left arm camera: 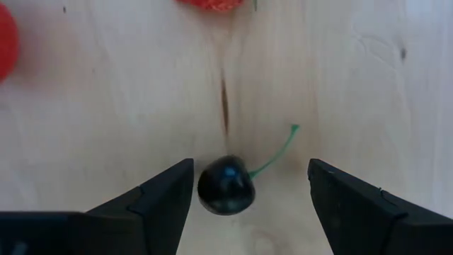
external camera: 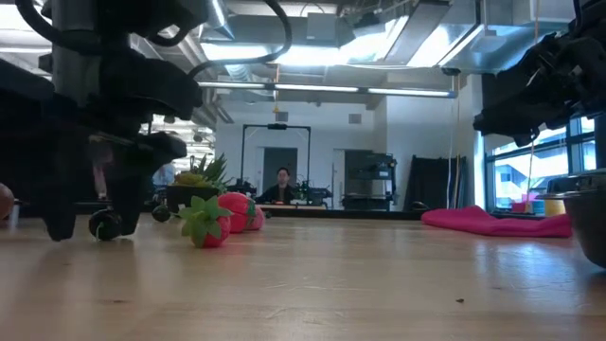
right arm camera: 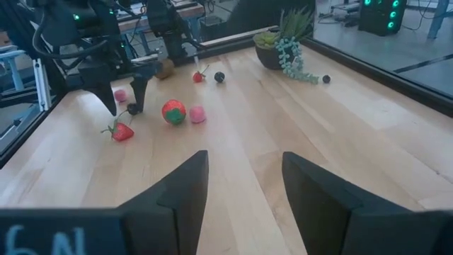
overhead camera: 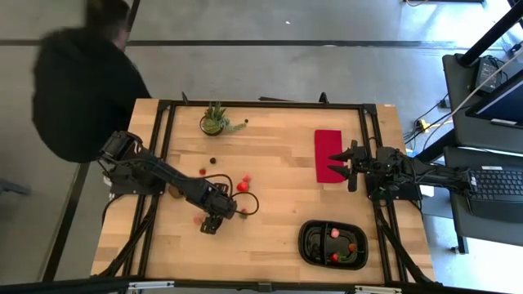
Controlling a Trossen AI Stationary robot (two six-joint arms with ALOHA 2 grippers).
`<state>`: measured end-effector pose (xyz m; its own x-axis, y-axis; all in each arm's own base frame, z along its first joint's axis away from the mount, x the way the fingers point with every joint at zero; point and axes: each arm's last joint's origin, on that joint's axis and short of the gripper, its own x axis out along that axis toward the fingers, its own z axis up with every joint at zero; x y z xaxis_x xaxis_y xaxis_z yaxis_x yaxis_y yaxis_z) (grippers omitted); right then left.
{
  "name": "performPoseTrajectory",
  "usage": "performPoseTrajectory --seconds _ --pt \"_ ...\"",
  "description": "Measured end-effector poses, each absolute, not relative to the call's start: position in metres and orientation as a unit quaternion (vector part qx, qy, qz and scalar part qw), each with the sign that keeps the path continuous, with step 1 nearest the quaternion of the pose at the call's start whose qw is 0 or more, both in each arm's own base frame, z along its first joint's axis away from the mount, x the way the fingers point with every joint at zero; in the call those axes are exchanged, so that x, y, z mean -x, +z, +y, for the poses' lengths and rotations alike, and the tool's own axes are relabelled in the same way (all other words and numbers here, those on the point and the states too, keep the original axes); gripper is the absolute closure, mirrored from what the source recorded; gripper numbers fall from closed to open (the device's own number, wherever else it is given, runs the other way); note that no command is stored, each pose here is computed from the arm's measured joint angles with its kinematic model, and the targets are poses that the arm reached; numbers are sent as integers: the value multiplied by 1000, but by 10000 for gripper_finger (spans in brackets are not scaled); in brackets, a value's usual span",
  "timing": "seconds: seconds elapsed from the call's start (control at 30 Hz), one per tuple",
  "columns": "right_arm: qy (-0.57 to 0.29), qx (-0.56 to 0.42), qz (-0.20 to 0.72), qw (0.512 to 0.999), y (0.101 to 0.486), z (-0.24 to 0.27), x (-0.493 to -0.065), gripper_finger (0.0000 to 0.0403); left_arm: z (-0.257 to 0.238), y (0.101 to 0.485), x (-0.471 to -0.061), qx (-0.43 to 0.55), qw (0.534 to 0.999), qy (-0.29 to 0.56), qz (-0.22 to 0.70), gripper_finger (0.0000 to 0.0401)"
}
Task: Pick and placing Produce into tupperware
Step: Put the cherry into the left of the black bin
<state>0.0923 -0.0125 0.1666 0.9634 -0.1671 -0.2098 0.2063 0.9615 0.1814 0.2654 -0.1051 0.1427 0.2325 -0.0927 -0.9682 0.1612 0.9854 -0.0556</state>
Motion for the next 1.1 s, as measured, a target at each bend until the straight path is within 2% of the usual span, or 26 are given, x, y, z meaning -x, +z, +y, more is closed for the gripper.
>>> performPoseTrajectory --seconds 0.57,1.1 --pt "-95 -105 97 985 167 -12 -92 219 -104 142 -264 -44 782 -74 617 138" --pt "-95 -104 97 985 167 -13 -92 219 -104 142 -264 -58 780 -83 617 238"
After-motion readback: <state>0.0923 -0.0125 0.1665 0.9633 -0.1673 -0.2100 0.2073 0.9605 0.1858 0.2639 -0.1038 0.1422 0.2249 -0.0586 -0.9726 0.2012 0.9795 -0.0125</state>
